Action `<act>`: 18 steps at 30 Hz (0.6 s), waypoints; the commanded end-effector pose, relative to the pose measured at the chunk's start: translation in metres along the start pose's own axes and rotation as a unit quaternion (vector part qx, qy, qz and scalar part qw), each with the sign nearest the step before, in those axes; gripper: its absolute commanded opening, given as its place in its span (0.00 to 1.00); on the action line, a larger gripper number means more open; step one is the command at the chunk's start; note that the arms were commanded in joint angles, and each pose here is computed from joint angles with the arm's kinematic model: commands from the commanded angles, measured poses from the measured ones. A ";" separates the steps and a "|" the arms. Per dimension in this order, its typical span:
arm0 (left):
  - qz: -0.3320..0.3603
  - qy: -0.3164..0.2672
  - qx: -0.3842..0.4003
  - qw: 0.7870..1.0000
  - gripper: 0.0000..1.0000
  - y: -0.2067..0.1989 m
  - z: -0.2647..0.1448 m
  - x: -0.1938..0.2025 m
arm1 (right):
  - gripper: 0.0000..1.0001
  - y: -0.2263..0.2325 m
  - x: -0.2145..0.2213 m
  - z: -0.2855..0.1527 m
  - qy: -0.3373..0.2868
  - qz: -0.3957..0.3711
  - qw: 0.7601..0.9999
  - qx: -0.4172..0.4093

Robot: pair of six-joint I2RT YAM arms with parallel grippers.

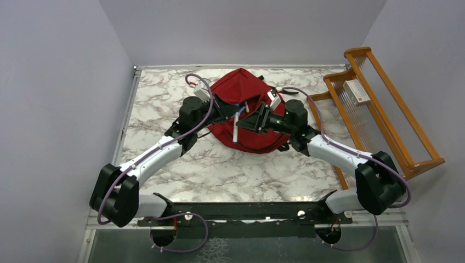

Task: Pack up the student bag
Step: Pick up the stationery from the center of the board.

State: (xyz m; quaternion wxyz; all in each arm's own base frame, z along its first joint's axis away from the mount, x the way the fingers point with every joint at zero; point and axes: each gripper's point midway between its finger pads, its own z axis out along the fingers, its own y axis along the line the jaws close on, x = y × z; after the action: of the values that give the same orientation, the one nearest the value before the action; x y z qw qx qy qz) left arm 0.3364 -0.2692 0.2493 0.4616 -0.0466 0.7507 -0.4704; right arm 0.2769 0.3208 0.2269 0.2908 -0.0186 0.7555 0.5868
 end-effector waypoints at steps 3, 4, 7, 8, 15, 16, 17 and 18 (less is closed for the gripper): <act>0.009 -0.028 0.034 0.999 0.00 -0.028 0.010 -0.017 | 0.52 -0.005 0.005 0.005 -0.003 -0.014 1.000 0.000; 0.009 -0.028 0.034 0.999 0.00 -0.028 0.011 -0.017 | 0.52 -0.006 0.006 0.005 -0.002 -0.013 1.000 0.002; 0.010 -0.027 0.037 0.999 0.00 -0.031 0.012 -0.017 | 0.48 -0.008 0.008 0.007 0.004 -0.012 1.000 0.001; 0.010 -0.027 0.038 0.999 0.00 -0.031 0.012 -0.017 | 0.47 -0.009 0.009 0.008 0.006 -0.011 1.000 0.001; 0.004 -0.024 0.035 0.999 0.00 -0.029 0.012 -0.014 | 0.31 -0.010 0.009 0.011 0.008 -0.010 1.000 -0.006; 0.004 -0.024 0.033 0.999 0.00 -0.027 0.012 -0.013 | 0.28 -0.010 0.009 0.011 0.007 -0.011 1.000 -0.005; 0.003 -0.023 0.031 0.999 0.00 -0.026 0.012 -0.012 | 0.25 -0.011 0.010 0.011 0.007 -0.011 1.000 -0.004; 0.001 -0.023 0.031 0.999 0.02 -0.025 0.012 -0.012 | 0.22 -0.011 0.009 0.011 0.004 -0.012 1.000 -0.004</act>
State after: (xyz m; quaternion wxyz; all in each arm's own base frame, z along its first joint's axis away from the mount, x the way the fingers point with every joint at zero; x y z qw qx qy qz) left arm 0.3390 -0.2827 0.2569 0.4638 -0.0381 0.7438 -0.4798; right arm 0.2778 0.3280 0.2122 0.2827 -0.0233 0.7608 0.5837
